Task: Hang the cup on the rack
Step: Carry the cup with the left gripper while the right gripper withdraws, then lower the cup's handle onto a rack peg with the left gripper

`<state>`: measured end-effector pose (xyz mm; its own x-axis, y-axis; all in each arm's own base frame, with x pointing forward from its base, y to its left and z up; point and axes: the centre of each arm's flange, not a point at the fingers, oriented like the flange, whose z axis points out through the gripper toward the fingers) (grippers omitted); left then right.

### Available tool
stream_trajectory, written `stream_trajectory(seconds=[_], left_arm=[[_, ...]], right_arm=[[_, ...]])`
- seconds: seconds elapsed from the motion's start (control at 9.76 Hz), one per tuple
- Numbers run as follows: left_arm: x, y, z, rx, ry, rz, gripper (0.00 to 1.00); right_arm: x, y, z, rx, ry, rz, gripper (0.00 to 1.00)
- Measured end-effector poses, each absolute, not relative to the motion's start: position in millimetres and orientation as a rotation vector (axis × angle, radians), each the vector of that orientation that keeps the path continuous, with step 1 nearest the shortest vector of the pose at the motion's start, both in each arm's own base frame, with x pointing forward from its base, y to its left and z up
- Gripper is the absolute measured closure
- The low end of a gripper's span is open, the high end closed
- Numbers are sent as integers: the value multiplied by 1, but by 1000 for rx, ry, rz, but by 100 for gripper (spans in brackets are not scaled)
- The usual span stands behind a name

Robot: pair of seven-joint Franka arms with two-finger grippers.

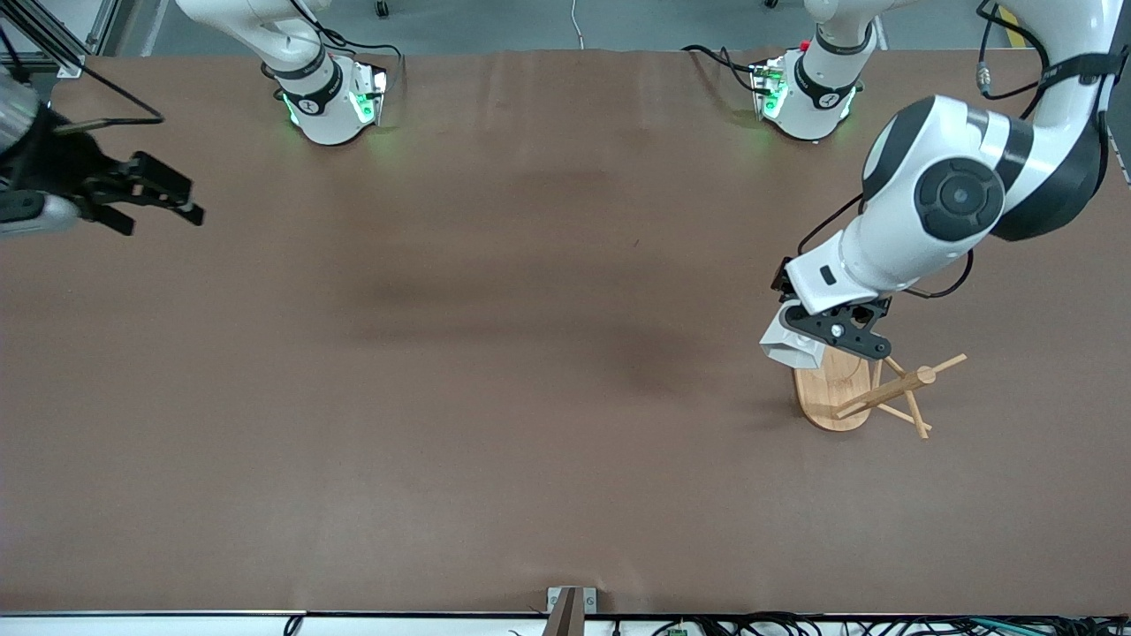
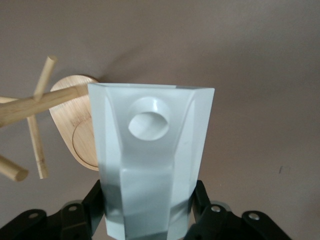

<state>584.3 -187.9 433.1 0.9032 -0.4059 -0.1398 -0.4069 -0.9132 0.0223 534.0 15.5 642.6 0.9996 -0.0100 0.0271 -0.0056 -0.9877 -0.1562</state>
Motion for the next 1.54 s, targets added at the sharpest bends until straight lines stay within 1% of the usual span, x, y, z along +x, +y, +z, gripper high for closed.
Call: stream_trajectory(seconds=[0.31,0.51,0.92,1.23,1.54], left_arm=[[582,-172,414,-3038,734,284,28],[579,-161,412,-3027,750,300,28],[576,-125,415,-2991,842,308,28],[579,-119,415,-3001,844,293,28],[584,-105,415,-3068,841,272,28]], right_arm=[[547,-18,652,-2989,46,-106,0],[552,-24,655,-3011,44,-117,0],[553,-19,650,-3088,21,-97,0],[551,-21,648,-3083,182,-64,0],[551,-19,646,-3084,185,-46,0]])
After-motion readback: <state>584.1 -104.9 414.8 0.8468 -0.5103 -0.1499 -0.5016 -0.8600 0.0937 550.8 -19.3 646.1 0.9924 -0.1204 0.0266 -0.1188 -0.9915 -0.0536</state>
